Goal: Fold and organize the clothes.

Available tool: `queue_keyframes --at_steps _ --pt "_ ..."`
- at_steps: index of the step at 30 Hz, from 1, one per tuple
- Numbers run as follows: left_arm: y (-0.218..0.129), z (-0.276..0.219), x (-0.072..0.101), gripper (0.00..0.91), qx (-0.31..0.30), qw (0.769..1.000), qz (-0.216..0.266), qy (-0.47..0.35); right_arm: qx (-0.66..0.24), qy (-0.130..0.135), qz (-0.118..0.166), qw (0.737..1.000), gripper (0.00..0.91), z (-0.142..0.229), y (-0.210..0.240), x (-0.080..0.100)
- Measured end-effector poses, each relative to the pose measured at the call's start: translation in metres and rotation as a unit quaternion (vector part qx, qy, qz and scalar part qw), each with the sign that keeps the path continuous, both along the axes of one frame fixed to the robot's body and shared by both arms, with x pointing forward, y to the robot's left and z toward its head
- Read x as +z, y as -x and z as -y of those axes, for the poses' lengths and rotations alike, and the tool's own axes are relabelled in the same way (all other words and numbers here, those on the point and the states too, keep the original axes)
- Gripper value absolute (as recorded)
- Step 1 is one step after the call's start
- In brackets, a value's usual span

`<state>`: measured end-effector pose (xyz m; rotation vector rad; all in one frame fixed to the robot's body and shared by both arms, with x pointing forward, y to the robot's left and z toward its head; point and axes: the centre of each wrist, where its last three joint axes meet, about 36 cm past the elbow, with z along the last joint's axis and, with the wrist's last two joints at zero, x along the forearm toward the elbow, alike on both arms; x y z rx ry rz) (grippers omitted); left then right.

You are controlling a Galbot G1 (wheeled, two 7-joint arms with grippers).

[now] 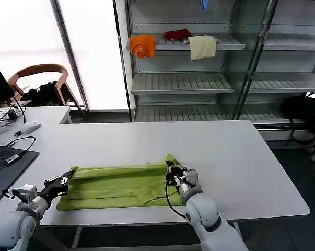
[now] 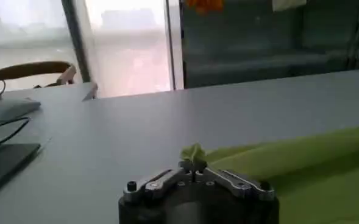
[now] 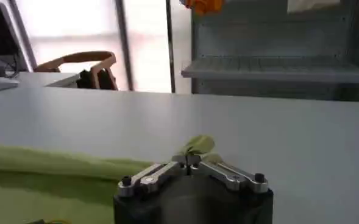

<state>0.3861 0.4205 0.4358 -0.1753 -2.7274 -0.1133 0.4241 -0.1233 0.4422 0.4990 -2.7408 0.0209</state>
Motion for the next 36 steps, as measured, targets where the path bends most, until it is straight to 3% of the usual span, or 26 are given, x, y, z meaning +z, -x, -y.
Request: queue_keyframes --at_steps 15,16,17,30,36 --pt "0.026 -0.005 -0.004 0.010 -0.004 1.000 -0.012 -0.025 0.008 0.008 -0.005 1.000 0.000 -0.001 0.037 -0.004" --pt "0.027 -0.004 -0.005 0.252 -0.004 1.000 -0.012 -0.027 0.007 0.010 -0.004 1.000 0.343 -0.001 0.038 -0.005" --pt "0.027 -0.004 -0.006 0.907 -0.004 0.999 -0.013 -0.029 0.006 0.011 -0.004 1.000 0.907 -0.001 0.039 -0.006" --pt "0.031 0.006 -0.012 0.907 0.002 0.999 -0.009 -0.050 -0.012 0.080 0.019 0.997 0.907 -0.004 0.042 -0.015" --pt "0.032 0.009 -0.009 0.907 0.014 0.999 0.012 -0.042 -0.014 0.066 0.035 0.997 0.907 0.000 0.039 -0.004"
